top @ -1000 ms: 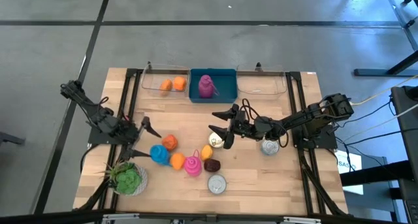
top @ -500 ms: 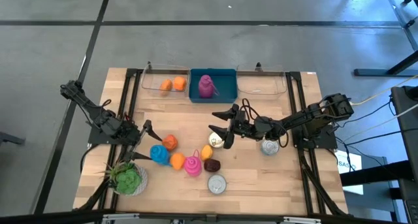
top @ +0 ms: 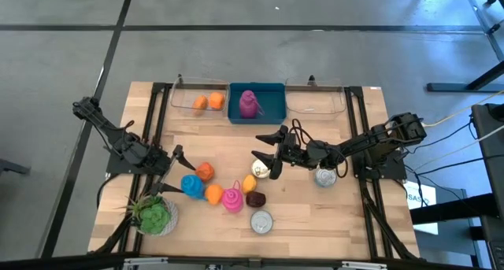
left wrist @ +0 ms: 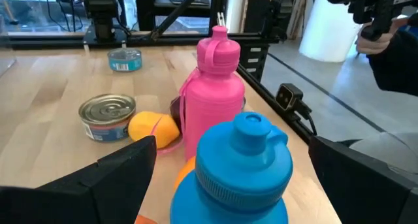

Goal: Pick & Place Food Item
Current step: Put the blue water bottle into the blue bin

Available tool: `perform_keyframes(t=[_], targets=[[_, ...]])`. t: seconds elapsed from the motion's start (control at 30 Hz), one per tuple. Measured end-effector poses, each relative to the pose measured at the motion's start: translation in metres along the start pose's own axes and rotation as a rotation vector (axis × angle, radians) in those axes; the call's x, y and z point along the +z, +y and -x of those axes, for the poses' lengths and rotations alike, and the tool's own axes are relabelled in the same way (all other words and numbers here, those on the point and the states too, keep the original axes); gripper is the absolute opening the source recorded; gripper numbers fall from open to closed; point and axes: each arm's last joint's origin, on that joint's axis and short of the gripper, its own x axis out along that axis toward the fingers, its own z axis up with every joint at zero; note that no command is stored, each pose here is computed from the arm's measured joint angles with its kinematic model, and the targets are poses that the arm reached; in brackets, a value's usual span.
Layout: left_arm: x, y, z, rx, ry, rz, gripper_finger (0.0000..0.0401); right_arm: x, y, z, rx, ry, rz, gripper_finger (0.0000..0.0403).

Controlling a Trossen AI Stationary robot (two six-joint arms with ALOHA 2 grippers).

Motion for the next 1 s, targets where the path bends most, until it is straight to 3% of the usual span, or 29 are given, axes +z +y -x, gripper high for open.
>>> perform_keyframes(t=[0.3,1.0], targets=[[0.007,-0.001,0.000,-0.011,-0.072,-0.026,0.0393,0.000,0.000,0.000,0.002,0.001,0.001,0.0306],[0.007,-0.004,-0.012,0.023,-0.051,-0.017,0.0393,0.000,0.000,0.000,0.002,0.000,0.008,0.0306]])
